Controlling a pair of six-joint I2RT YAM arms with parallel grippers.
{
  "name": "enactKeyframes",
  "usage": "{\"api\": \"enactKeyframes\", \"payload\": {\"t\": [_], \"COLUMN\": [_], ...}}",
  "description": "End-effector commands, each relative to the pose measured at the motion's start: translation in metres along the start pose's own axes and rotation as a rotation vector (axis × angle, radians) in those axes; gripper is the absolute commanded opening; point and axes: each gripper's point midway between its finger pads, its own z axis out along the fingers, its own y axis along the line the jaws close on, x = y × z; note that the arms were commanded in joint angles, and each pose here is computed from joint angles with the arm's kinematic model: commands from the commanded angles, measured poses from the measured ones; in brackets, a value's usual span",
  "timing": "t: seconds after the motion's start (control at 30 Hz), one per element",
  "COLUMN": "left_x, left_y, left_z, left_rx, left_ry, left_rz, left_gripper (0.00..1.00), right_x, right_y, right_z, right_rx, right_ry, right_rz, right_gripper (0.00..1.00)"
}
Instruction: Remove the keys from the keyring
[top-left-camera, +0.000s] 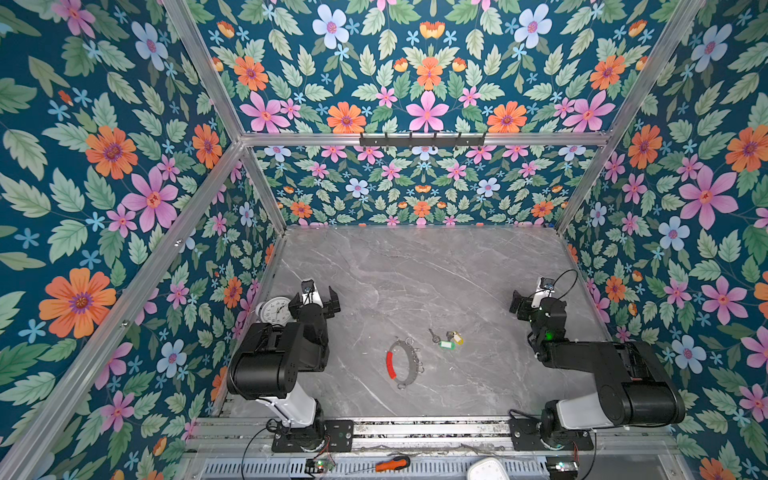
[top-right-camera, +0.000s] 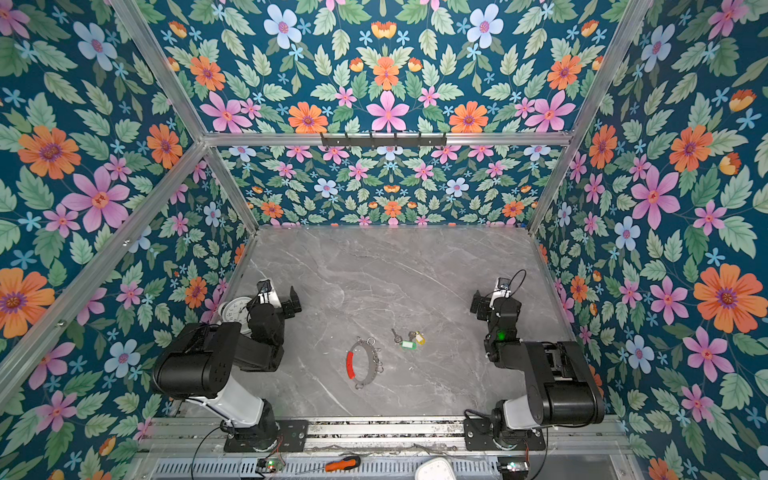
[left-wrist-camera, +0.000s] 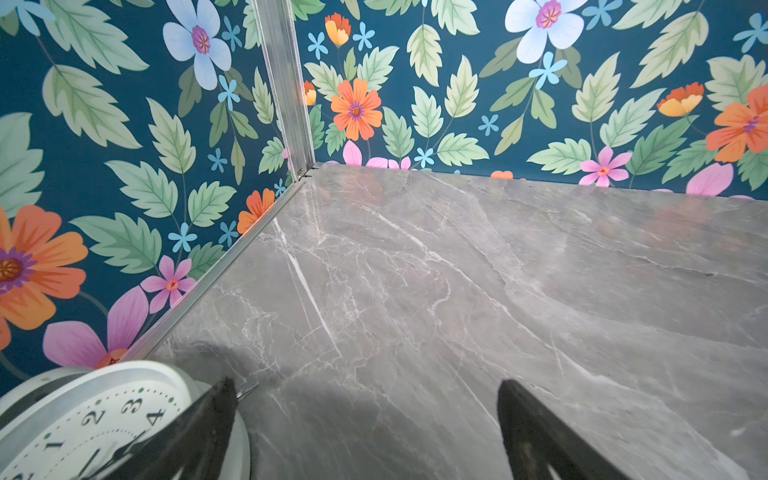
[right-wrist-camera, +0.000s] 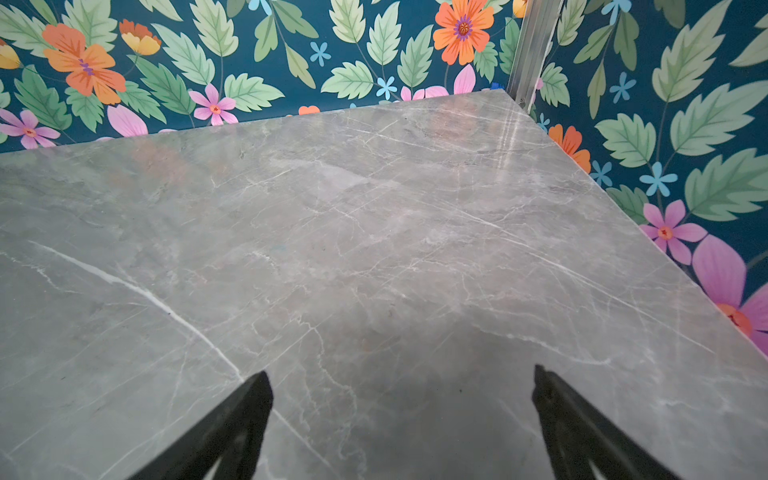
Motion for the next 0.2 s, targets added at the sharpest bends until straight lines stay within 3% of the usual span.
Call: {"api": "enactKeyframes", "payload": {"t": [0.0,0.17], "left_x": [-0.0076,-0.0090], "left_y": [-0.0007,-0.0005], "left_z": [0.0007,-0.0001], "left_rx": [0.002,0.003], "left_ry": [-0.029,-0.034], "left_rz": [-0.001,-0.003], "left_gripper": [1.00,1.00], "right_x": [-0.0081,-0.0076], "right_y": [-0.0002,-0.0006], "right_z": [0.0000,0.0000], "right_rx": [0.005,0.005], "right_ry": [-0.029,-0.027], "right_rz": [0.015,0.015], "right_gripper": [0.99,0.99]}}
